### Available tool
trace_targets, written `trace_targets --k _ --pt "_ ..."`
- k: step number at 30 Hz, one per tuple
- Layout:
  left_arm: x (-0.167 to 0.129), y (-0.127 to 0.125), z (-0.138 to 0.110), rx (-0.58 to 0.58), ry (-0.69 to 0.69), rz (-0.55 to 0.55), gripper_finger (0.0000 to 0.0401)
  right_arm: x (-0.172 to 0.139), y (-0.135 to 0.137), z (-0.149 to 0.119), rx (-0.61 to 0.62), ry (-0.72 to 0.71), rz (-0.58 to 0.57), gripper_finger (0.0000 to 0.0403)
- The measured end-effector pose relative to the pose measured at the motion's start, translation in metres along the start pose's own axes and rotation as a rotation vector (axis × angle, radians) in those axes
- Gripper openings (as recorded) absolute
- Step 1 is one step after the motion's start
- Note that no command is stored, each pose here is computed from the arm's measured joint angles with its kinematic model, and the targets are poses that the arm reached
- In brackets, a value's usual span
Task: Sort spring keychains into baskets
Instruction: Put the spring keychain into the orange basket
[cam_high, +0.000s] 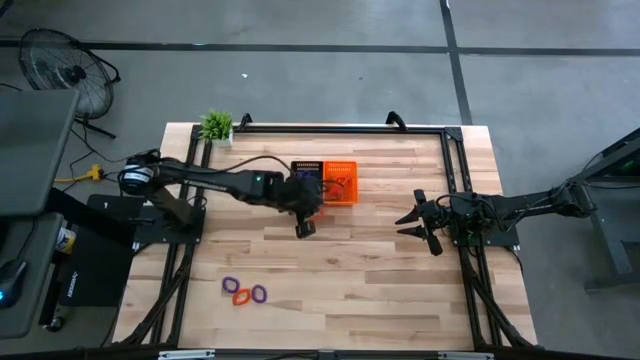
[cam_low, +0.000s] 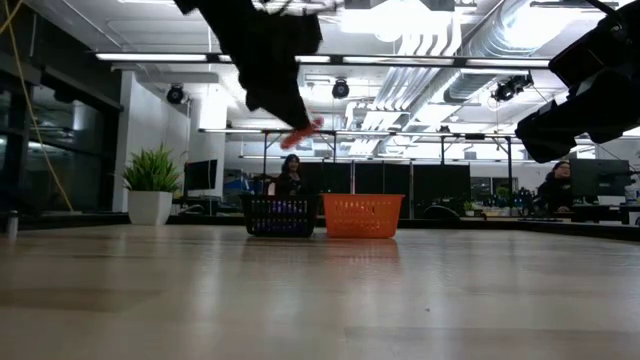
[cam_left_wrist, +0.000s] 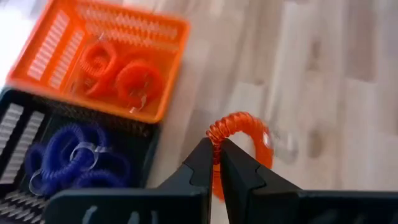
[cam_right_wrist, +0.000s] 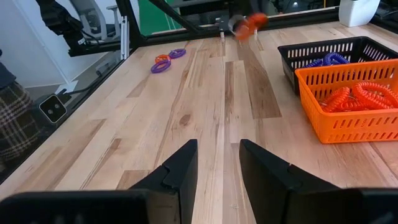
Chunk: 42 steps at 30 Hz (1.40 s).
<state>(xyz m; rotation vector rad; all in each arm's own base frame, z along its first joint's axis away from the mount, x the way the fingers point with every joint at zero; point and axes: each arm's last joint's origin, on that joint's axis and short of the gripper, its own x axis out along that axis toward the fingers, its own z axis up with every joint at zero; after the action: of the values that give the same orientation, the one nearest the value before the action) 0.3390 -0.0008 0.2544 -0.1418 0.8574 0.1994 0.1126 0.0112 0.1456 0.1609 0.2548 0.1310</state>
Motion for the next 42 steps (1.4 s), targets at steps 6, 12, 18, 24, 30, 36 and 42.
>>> trace_targets --k 6,12,18,24,30,36,42 --pt "0.017 0.020 0.006 -0.098 -0.011 0.042 0.0013 0.000 0.000 0.000 0.000 0.000 0.000 0.0114" --pt "0.037 0.040 0.028 -0.199 0.041 0.093 0.0013 0.000 0.000 0.000 0.000 0.000 0.000 0.0114" --pt "0.057 0.057 0.058 -0.237 0.057 0.129 0.0013 0.000 0.000 0.000 0.000 0.001 0.000 0.0114" --pt "0.072 0.071 0.079 -0.265 0.065 0.154 0.0013 0.000 0.000 0.000 0.000 0.000 0.000 0.0114" --pt "0.083 0.079 0.085 -0.278 0.095 0.166 0.0013 0.000 0.000 0.000 0.000 0.001 0.000 0.0114" --pt "0.082 0.082 0.086 -0.309 0.075 0.178 0.0013 0.000 0.000 0.000 0.000 0.001 0.000 0.0114" --pt "0.082 0.085 0.085 -0.317 0.088 0.181 0.0046 0.000 0.000 0.000 0.000 0.000 0.000 0.0114"
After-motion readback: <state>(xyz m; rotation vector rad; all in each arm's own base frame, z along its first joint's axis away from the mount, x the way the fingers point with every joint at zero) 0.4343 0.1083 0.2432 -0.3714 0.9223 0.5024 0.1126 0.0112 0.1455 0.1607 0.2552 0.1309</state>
